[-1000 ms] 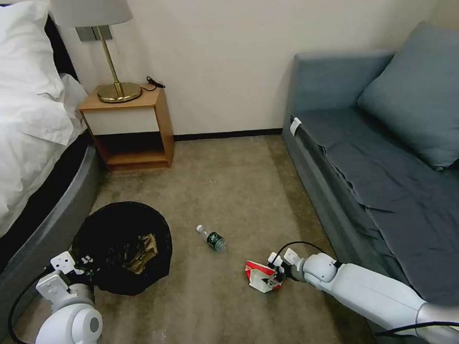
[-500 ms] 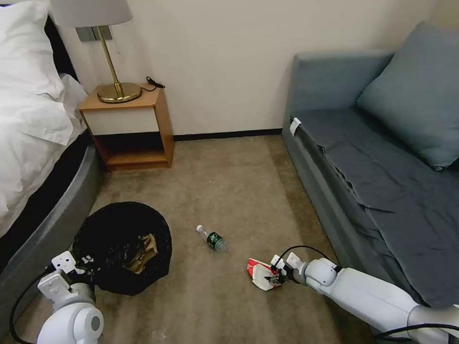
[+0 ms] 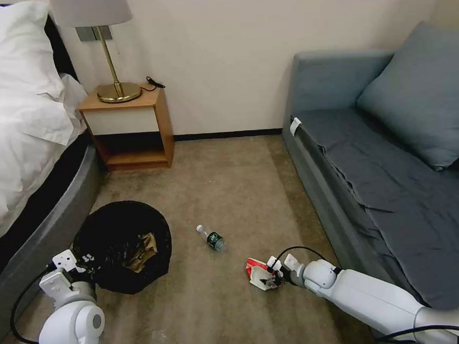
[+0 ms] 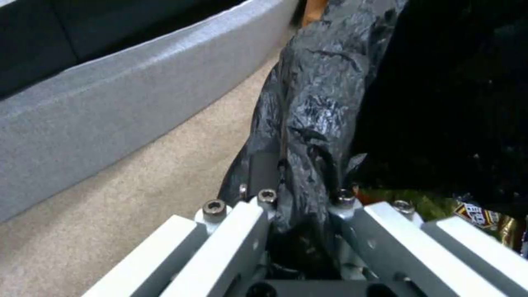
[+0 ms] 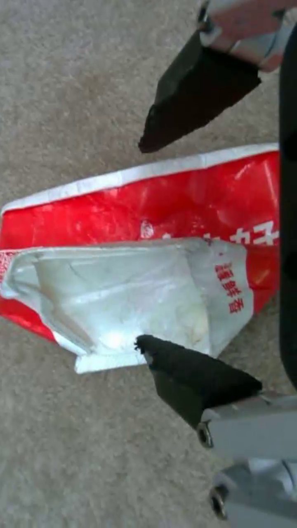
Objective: Pick up the trash bin, then pick up the garbage on the floor and place it into the trash bin.
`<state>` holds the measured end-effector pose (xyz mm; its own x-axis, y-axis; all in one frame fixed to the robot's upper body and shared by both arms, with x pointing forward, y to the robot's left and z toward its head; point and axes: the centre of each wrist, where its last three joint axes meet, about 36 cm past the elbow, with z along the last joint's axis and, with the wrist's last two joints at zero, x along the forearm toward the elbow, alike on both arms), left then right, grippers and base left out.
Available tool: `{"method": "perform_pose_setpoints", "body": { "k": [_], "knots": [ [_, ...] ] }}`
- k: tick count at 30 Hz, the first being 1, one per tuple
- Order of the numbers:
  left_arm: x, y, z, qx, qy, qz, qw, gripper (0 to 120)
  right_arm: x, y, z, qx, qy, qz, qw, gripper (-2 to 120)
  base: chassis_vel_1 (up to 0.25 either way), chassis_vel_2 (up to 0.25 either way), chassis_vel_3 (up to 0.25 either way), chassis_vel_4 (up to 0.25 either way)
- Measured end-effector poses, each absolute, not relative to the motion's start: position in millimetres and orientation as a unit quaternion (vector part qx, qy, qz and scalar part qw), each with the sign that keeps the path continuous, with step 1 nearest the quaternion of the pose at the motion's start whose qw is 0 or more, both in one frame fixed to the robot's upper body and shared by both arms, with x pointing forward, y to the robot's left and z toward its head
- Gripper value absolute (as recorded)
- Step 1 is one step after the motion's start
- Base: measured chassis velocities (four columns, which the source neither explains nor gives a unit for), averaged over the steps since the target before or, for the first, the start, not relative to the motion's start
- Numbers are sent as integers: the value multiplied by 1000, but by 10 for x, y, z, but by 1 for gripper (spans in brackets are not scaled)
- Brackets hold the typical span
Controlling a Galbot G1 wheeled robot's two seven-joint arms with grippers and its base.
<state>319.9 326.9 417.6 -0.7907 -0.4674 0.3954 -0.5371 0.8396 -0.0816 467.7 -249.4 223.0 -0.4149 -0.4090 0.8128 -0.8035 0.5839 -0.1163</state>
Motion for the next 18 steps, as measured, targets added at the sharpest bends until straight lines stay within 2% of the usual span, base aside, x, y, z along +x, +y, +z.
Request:
{"method": "perform_pose_setpoints", "body": {
  "k": [3,18],
  "knots": [
    [3200,3269,4177,267,-942,95,183,2,4664,-2489,2227,381,-801,254,385,85,0,0,0,0],
    [3207,3265,4174,268,-942,95,180,2,4640,-2505,2279,389,-804,249,375,28,0,0,0,0]
  ]
}}
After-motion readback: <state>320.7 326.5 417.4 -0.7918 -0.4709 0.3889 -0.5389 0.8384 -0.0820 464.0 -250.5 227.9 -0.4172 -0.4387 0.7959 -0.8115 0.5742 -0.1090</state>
